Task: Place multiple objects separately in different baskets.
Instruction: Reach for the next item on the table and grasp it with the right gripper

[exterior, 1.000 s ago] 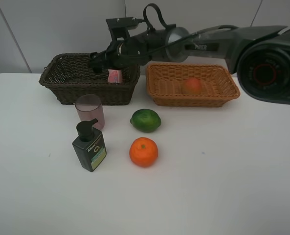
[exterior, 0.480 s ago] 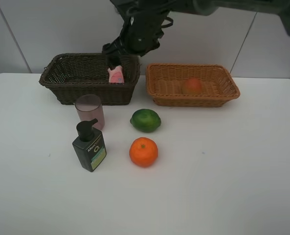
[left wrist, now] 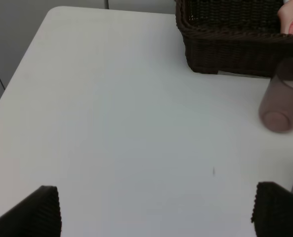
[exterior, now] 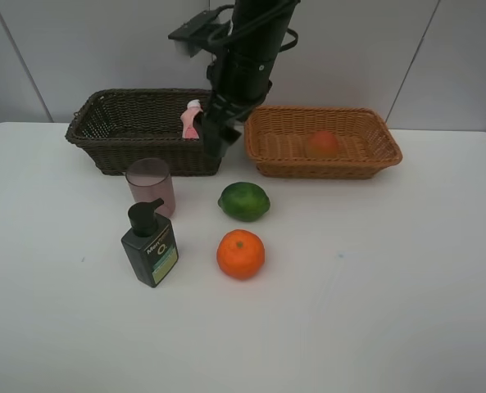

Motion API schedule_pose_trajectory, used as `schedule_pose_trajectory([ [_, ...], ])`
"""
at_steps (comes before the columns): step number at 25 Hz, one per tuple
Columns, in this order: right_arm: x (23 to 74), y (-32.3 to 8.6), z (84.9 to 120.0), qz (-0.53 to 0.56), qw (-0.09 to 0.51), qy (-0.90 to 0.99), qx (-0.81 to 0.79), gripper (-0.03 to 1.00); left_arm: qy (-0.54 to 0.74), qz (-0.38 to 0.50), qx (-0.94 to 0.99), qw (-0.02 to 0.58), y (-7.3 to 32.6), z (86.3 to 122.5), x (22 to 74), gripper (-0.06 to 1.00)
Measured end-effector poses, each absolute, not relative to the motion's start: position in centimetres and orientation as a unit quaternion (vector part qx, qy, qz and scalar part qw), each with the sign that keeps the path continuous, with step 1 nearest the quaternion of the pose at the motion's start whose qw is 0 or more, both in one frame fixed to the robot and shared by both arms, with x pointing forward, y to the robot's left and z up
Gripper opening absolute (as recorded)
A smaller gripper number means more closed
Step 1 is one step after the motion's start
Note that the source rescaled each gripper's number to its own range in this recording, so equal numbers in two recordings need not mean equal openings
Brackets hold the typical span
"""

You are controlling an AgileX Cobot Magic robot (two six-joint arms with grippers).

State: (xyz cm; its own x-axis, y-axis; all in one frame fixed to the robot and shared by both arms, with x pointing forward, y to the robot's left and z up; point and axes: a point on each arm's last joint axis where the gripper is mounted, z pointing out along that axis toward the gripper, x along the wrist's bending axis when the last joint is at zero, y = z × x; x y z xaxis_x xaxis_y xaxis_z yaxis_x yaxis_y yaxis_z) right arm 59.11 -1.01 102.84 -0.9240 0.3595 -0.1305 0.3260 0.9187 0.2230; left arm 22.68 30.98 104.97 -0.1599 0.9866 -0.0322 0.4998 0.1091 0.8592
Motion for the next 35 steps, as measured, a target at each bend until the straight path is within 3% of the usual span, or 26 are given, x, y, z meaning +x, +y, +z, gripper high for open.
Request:
schedule_pose_trajectory([
  [8,57.0,-1.2,98.8,0.056,0.045,0.996,0.056,1.0,0.667,0.368,0.557,0.331,31.0,105.0,22.7,1.0],
  [24,57.5,-1.3,95.8,0.078,0.107,0.991,0.033,1.0,0.667,0.368,0.557,0.331,31.0,105.0,22.7,1.0],
  [35,53.9,0.0,95.4,0.028,0.023,0.999,0.008,1.0,0.667,0.368,0.557,0.331,31.0,105.0,22.7,1.0],
])
